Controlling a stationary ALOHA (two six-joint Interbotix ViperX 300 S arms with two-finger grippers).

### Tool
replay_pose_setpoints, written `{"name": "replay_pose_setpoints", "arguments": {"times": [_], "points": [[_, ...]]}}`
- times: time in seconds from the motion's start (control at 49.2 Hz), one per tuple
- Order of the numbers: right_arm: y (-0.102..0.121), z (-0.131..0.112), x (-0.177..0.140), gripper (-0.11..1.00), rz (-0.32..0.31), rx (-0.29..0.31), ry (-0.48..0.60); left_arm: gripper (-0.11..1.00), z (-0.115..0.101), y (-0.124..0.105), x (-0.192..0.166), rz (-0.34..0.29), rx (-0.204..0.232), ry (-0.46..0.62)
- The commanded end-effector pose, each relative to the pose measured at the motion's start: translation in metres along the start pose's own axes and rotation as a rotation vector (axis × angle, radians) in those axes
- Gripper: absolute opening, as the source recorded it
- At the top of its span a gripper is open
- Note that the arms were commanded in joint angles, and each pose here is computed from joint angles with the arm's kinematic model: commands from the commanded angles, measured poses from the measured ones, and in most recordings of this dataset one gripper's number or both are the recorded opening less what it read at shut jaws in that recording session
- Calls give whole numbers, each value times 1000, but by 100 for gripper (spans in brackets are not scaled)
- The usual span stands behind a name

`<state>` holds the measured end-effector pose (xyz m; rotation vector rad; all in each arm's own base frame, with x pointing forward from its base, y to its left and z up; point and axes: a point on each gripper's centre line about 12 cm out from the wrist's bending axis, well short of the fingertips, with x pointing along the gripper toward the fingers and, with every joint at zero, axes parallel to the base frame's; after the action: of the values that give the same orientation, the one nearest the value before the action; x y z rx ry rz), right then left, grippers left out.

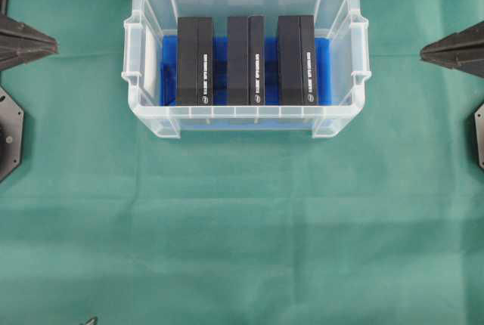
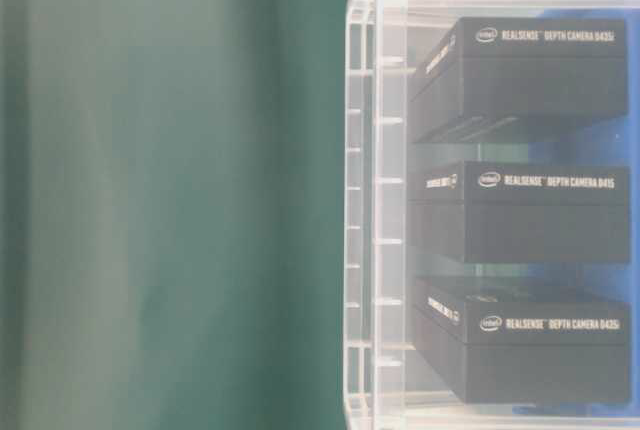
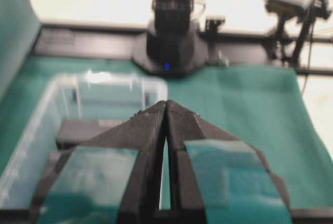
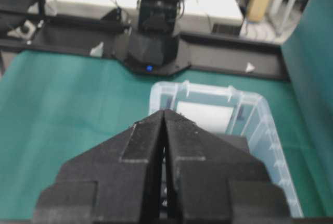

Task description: Take the box out of the case with the left arm.

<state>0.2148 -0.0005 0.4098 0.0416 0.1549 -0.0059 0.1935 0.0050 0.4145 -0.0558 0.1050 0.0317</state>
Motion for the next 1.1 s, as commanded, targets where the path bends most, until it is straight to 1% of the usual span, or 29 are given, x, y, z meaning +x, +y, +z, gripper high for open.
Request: {"name": "replay_pose_setpoints", "arguments": {"times": [0.0, 0.081, 0.142, 0.284, 0.366, 0.427, 0.488, 0.528, 0.589, 0.67, 0.934, 1.077], "points": [[0, 6, -2, 0, -2, 21, 55, 2, 4, 1, -1, 9, -25, 59], [0, 0, -1, 0, -11, 46, 178, 2, -3, 1, -1, 23, -65, 174], [0, -7, -1, 0, -22, 65, 289, 2, -10, 2, -2, 41, -104, 287], [-1, -28, -4, 0, -63, 107, 628, 2, -22, 3, -4, 85, -154, 528], [-2, -41, -9, 0, -91, 120, 822, 2, -30, 3, -5, 112, -170, 663], [-3, -50, -13, 0, -111, 128, 958, 2, -36, 4, -5, 130, -174, 760], [-3, -57, -18, 0, -126, 129, 1067, 2, -42, 4, -5, 141, -171, 838], [-3, -59, -20, 0, -132, 128, 1116, 2, -44, 4, -4, 149, -170, 877], [-3, -62, -21, 0, -138, 126, 1154, 2, -47, 5, -3, 154, -168, 915], [-3, -62, -21, 0, -138, 126, 1155, 2, -49, 5, -1, 157, -167, 935], [-4, -62, -22, 0, -143, 122, 1150, 2, -50, 4, -2, 158, -172, 945], [-4, -62, -21, 0, -147, 119, 1151, 2, -51, 4, -4, 178, -201, 975]]}}
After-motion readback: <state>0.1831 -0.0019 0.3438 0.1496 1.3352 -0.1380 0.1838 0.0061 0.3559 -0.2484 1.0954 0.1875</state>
